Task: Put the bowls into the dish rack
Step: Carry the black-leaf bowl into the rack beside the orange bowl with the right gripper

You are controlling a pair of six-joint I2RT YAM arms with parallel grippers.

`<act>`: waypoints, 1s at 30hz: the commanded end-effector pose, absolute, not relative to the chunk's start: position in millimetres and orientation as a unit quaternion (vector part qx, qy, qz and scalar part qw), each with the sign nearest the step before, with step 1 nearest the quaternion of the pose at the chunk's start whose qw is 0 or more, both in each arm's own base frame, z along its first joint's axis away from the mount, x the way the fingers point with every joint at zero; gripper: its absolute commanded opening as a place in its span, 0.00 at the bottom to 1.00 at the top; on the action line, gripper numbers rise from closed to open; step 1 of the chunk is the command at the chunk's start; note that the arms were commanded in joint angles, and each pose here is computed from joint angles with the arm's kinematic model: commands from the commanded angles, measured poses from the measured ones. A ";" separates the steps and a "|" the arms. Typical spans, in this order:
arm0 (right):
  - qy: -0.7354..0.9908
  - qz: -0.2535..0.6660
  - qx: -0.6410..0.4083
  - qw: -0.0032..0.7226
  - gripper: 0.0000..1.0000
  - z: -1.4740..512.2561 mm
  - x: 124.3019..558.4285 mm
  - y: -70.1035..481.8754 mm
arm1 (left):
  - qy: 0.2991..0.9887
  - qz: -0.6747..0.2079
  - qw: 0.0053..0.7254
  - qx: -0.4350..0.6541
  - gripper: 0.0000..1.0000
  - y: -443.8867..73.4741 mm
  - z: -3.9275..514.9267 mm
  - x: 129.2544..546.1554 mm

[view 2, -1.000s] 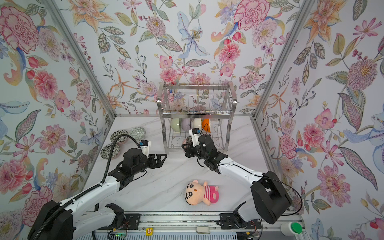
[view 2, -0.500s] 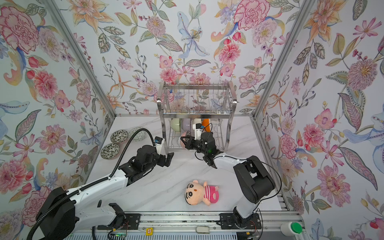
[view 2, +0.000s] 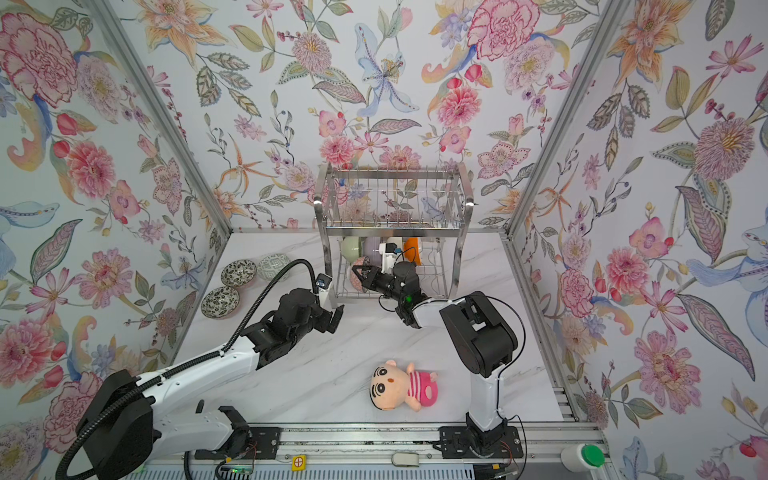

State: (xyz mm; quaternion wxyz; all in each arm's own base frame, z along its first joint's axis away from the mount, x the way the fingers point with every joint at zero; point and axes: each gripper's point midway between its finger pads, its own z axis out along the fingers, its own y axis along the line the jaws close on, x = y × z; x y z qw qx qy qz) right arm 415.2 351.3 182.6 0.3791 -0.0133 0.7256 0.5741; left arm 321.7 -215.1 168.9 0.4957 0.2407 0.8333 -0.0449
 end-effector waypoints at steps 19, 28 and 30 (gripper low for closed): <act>0.657 0.648 -0.009 0.385 0.00 197.6 429.4 395.5 | 0.831 -0.008 0.495 0.252 0.99 -198.7 173.3 311.3; 0.666 0.641 0.002 0.382 0.00 181.9 432.4 393.2 | 0.833 -0.007 0.493 0.252 0.99 -198.2 171.7 311.4; 0.672 0.634 0.002 0.383 0.00 178.3 432.7 390.8 | 0.832 -0.006 0.493 0.252 0.99 -198.0 171.8 311.6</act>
